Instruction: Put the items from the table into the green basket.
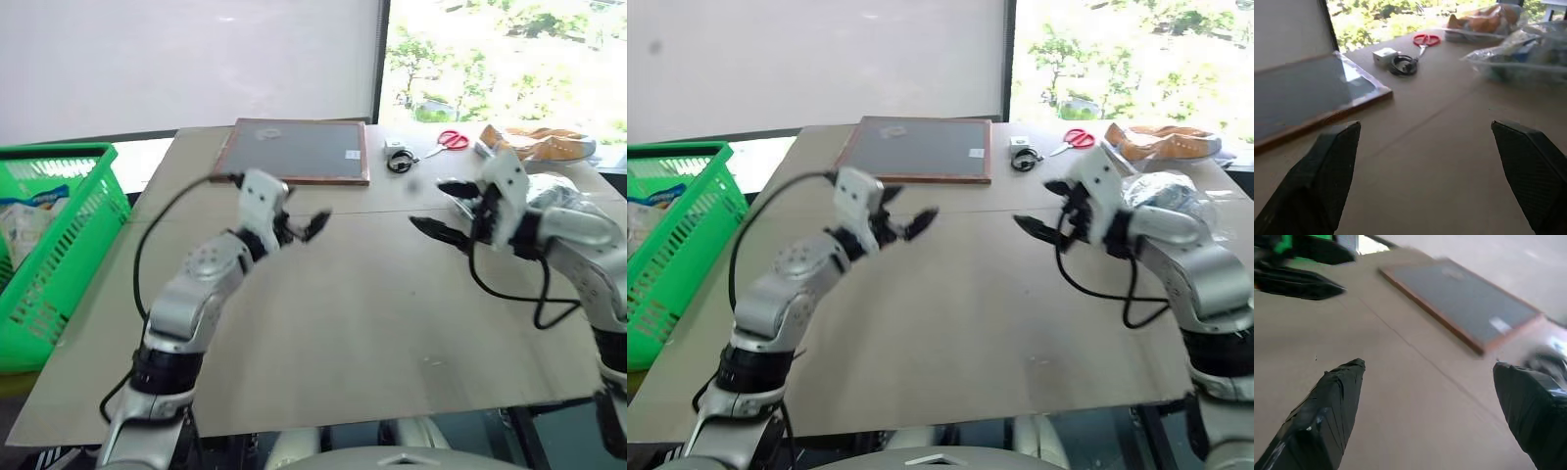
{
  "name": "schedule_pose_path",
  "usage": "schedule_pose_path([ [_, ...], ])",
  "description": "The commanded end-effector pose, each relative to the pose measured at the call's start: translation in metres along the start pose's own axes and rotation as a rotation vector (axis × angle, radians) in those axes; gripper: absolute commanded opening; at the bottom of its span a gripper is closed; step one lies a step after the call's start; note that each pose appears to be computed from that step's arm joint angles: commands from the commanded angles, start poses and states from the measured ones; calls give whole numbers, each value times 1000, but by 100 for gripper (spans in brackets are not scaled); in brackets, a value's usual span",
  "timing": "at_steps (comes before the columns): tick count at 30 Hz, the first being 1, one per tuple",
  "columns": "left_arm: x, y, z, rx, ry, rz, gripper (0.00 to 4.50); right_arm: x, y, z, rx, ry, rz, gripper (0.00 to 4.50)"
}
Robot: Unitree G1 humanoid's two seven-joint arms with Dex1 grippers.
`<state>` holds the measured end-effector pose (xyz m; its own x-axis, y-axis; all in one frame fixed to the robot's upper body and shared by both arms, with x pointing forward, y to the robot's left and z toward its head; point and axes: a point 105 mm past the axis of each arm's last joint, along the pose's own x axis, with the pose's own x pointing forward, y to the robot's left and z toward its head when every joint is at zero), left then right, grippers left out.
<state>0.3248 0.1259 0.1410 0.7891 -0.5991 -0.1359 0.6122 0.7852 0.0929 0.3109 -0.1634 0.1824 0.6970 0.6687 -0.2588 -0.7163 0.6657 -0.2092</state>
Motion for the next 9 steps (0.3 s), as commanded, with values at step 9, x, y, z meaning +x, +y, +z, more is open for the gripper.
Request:
schedule_pose_path([
  [9, -45, -8, -8, -31, 35, -91, 448, -75, -5, -27, -4, 88, -190, 450],
])
